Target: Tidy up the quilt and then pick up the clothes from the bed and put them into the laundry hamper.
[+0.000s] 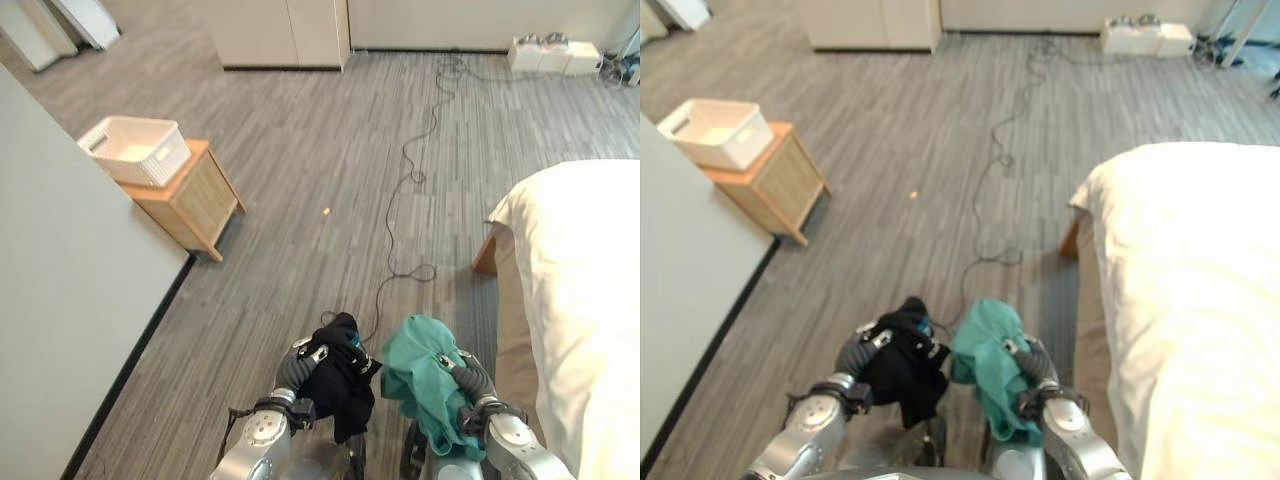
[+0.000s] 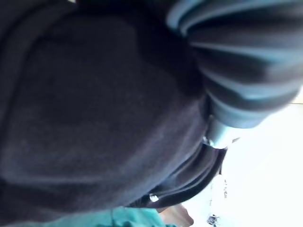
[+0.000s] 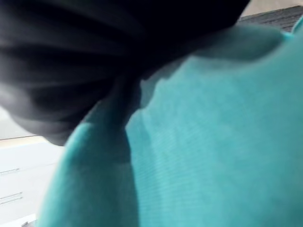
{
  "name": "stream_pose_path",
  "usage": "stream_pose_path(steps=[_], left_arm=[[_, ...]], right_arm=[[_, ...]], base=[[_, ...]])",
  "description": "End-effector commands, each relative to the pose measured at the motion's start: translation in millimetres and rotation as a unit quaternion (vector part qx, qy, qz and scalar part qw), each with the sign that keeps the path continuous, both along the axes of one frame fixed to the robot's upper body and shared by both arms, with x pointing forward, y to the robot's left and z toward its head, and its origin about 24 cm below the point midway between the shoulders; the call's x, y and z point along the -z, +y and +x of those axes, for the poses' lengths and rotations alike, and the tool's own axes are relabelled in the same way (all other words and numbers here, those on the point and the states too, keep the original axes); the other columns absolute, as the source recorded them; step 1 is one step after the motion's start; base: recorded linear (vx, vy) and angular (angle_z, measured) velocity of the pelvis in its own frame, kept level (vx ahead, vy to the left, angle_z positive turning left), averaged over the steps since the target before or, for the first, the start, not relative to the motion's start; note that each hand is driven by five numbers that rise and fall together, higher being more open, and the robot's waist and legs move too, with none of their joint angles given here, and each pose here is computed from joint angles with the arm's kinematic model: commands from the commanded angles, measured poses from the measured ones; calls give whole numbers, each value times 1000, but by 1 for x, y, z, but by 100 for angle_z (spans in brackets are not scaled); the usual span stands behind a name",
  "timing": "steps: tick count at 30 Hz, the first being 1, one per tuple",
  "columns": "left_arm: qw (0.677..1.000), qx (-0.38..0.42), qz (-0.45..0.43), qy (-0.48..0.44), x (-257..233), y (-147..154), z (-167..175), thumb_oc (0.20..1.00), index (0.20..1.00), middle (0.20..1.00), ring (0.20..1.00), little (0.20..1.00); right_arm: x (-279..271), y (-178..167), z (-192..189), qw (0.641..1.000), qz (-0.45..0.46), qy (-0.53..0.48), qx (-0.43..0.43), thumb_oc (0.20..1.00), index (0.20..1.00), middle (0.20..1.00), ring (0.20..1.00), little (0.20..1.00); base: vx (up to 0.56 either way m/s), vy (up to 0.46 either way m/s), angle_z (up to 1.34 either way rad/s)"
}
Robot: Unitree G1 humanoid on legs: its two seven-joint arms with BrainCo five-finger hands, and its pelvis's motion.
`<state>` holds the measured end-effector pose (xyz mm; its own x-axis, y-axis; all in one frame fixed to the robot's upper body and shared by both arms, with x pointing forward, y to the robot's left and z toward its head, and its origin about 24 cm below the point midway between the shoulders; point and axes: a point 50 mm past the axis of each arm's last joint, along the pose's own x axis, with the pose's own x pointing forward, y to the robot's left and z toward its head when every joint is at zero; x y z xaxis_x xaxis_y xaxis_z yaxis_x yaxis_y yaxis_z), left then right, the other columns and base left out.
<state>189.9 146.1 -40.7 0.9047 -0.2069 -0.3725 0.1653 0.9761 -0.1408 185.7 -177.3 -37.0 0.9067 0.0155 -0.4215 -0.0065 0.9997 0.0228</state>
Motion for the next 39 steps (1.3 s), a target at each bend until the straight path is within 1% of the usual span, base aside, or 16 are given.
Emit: stream_pose_path(steps=[1,4,6,10,13,16,19,22,27,29,33,36,39], left_arm=[[996,13,-15,-83,-24,-1,11,200,200,200,200,200],[996,22,-8,-82,-17,2,1,200,200,200,200,200],[997,11,-6,-72,-11,7,-5,200,200,200,200,200],[997,23,-20,-77,-16,9,-1,200,200,200,200,200],[997,34,-21,-71,-16,0,7,200,200,200,200,200],[996,32,-29,-75,-16,-6,11,200,200,200,200,200],[995,30,-30,-90,-21,-7,11,200,200,200,200,200],[994,44,-27,-100,-25,-11,6,200,200,200,200,200],[990,48,-41,-124,-30,-14,4,200,200,200,200,200],[991,47,-45,-118,-29,-13,5,200,200,200,200,200],[991,52,-48,-116,-35,-20,8,200,200,200,200,200],[994,54,-45,-83,-25,-21,6,200,200,200,200,200],[994,49,-51,-87,-23,-20,2,200,200,200,200,200]], right_arm=[[-21,-3,11,997,29,-59,-27,200,200,200,200,200],[-20,-4,2,997,35,-65,-18,200,200,200,200,200],[-19,-5,0,998,41,-54,-8,200,200,200,200,200],[-20,-13,1,997,41,-58,-5,200,200,200,200,200],[-17,-24,7,999,33,-41,-9,200,200,200,200,200],[-13,-28,8,999,27,-41,-18,200,200,200,200,200],[-16,-27,3,998,23,-42,-31,200,200,200,200,200],[-16,-27,-4,999,23,-41,-25,200,200,200,200,200],[-19,-19,-1,998,4,-61,-29,200,200,200,200,200],[-17,-17,0,998,8,-56,-31,200,200,200,200,200],[-18,0,2,995,7,-62,-78,200,200,200,200,200],[-15,11,-1,996,11,-55,-66,200,200,200,200,200],[-20,14,0,996,9,-61,-61,200,200,200,200,200]], base=[[677,-361,-3],[698,-414,23],[566,-326,74],[443,-281,25],[483,-360,11],[312,-110,-8],[415,44,-11],[535,95,-23],[491,157,-43],[513,180,-55],[522,280,-22],[507,334,2],[417,135,48]])
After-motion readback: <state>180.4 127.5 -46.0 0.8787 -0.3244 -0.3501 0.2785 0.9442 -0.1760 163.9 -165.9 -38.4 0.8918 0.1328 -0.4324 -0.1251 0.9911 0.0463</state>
